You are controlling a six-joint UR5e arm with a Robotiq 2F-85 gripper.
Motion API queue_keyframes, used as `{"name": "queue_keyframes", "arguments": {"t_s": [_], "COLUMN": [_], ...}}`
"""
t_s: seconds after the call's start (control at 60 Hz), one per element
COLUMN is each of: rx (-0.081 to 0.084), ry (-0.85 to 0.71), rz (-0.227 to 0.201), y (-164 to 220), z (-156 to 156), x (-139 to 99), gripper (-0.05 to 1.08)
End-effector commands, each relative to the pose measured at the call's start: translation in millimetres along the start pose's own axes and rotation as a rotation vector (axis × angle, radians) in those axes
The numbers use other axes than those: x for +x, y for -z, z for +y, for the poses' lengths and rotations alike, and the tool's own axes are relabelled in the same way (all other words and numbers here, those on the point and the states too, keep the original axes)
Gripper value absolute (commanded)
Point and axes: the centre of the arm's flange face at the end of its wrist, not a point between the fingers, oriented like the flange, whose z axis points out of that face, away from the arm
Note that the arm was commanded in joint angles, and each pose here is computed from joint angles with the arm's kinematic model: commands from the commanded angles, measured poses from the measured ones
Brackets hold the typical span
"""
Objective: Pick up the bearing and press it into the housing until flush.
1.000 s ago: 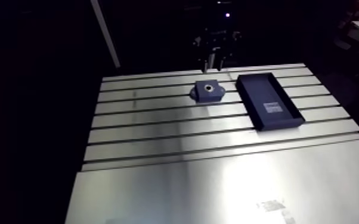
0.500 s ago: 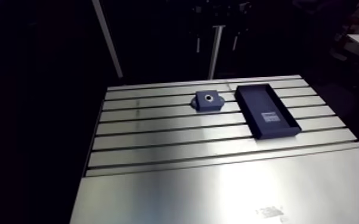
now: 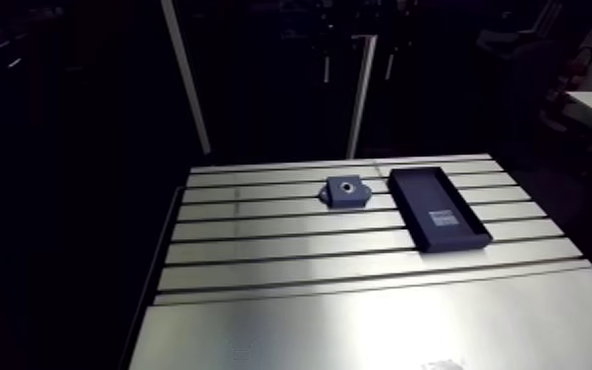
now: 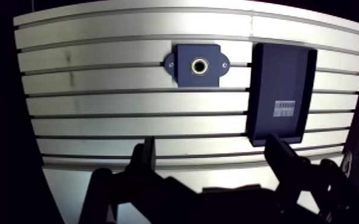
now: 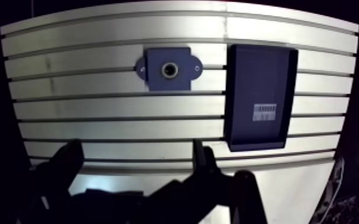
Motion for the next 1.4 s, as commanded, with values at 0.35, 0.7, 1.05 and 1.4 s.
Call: {"name": "queue_keyframes", "arguments": {"t_s": [0.35,0.7,1.05,1.4], "rx": [-0.008,0.003,0.0,-0.002], "ry": [0.02,0.014,0.017,0.026], "rz": [0.074,0.076,0.073,0.077], "y": [52,68,67,68], "z": [-17,-15,-14,-16], "x": [-58,-68,-68,-67], "gripper": [0.01,0.01,0.01,0.01]}}
